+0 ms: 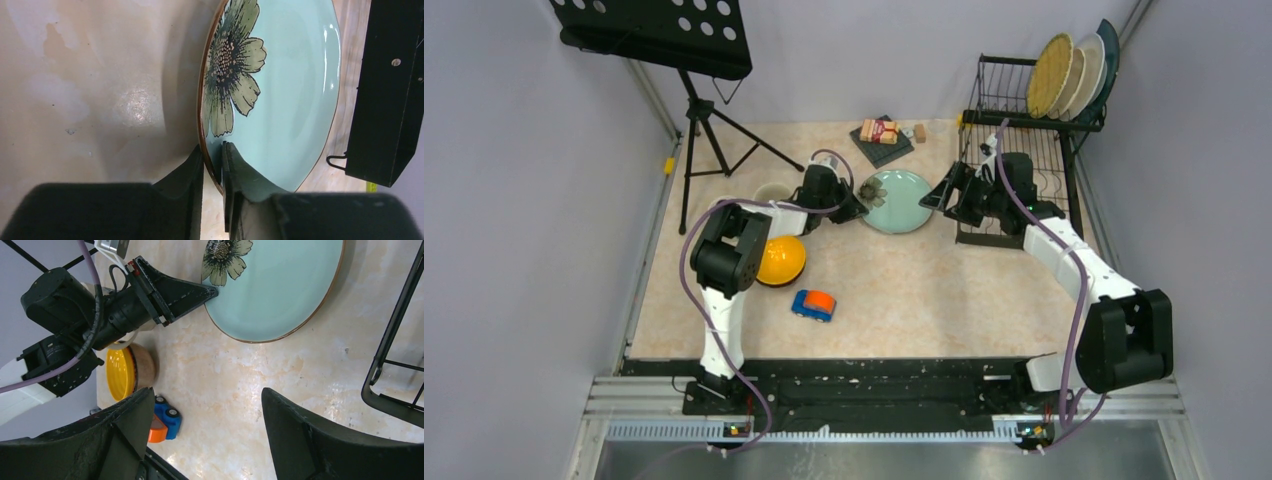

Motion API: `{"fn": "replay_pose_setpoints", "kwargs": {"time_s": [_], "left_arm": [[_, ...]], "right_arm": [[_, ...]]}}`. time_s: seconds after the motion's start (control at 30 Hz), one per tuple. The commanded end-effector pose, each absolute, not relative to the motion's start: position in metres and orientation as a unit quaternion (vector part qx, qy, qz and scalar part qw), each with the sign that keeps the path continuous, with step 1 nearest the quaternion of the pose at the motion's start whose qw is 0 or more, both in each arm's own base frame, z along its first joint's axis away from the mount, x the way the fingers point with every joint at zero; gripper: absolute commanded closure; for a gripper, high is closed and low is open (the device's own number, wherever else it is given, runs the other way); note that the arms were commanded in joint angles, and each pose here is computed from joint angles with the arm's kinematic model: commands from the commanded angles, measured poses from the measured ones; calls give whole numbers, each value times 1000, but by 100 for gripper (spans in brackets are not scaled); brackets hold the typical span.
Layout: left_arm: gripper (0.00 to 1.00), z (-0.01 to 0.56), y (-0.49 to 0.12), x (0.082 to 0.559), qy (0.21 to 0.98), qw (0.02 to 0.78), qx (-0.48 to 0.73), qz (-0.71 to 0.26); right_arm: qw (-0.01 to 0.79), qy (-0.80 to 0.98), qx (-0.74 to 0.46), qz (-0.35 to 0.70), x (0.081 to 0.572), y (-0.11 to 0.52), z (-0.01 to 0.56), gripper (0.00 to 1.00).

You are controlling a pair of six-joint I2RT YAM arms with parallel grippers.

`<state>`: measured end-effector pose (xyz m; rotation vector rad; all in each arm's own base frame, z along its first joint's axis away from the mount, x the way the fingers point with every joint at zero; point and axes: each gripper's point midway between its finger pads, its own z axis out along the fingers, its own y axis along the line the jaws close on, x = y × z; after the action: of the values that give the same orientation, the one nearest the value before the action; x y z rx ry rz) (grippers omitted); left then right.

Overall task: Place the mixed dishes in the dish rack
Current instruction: Pick up the plate at the center of the board.

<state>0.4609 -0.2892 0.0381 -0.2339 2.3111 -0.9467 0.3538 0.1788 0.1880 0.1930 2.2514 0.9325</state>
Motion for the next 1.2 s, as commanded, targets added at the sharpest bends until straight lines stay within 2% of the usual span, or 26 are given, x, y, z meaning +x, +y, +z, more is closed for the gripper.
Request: {"fn": "replay_pose_setpoints", "kwargs": {"time_s": [0.0,0.2,0.4,0.73,0.9,1.17], "left_arm": [[86,17,-287,449,888,289,-88,-348],[100,23,-279,446,891,304,-76,-329],[100,36,-275,439,895,309,-37,-320],[100,20,-263,399,925,244,67,-284],[100,8,-251,400,936,233,95,-248],[91,6,-263,409,933,217,67,-279]], "right_arm": [[342,861,64,371,355,186,192,21],[341,861,66,373,356,187,191,21],[334,861,67,377,357,189,188,21],[317,864,65,387,356,194,178,21],[306,866,68,390,356,196,172,21],[294,872,69,384,353,195,162,21]]}}
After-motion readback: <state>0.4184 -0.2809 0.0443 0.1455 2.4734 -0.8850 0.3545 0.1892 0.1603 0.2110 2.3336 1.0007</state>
